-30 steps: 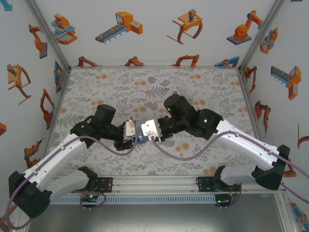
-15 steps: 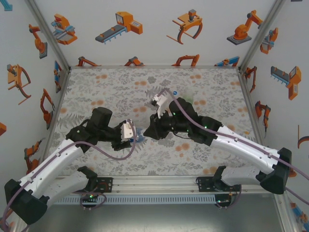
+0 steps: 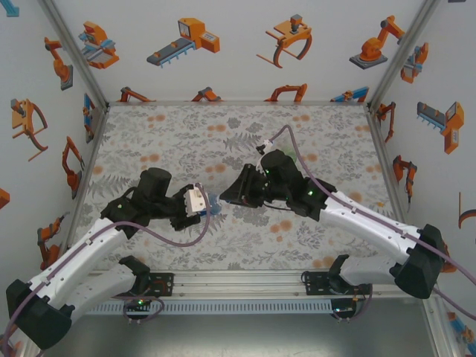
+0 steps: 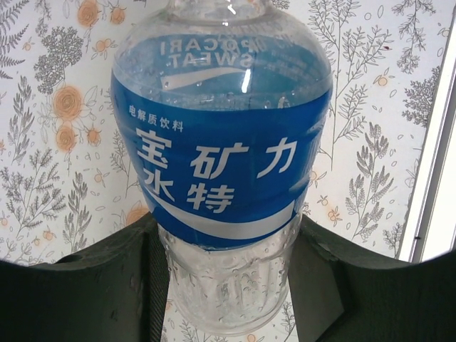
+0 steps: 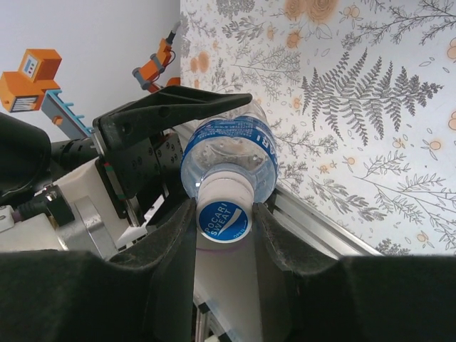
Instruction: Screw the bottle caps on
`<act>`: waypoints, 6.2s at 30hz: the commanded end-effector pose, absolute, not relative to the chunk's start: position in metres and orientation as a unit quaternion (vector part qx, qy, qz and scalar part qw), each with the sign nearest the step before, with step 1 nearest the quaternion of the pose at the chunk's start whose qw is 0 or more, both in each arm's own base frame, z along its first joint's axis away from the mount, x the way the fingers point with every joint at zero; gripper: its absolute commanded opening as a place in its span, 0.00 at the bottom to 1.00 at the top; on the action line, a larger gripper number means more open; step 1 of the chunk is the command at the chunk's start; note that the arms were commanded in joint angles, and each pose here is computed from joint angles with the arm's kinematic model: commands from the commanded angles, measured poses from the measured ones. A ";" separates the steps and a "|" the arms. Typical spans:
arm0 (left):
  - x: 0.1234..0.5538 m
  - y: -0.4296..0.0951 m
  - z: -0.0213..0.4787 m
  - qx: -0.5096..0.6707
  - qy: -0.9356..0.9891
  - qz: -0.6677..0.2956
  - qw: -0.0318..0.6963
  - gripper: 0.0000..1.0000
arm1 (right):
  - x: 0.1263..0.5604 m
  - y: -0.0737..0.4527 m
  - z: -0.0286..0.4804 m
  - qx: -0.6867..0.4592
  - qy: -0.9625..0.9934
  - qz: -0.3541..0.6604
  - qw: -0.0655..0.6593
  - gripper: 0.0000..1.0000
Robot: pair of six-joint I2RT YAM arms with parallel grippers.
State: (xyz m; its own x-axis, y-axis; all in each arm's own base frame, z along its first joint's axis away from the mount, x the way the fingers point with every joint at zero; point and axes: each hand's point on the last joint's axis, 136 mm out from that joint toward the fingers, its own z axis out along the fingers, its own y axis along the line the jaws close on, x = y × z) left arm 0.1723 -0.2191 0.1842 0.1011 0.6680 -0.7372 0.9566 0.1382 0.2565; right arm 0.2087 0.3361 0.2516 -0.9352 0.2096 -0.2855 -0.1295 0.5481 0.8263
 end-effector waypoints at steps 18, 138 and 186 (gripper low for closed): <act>0.170 -0.248 0.237 0.641 0.559 -0.235 0.471 0.00 | 0.146 0.322 0.359 -0.574 0.565 0.380 0.454 0.56; 0.148 -0.251 0.245 0.661 0.522 -0.267 0.469 0.00 | 0.171 0.341 0.338 -0.513 0.627 0.386 0.442 0.12; 0.145 -0.252 0.242 0.665 0.516 -0.276 0.464 0.00 | 0.132 0.334 0.363 -0.635 0.502 0.382 0.447 0.54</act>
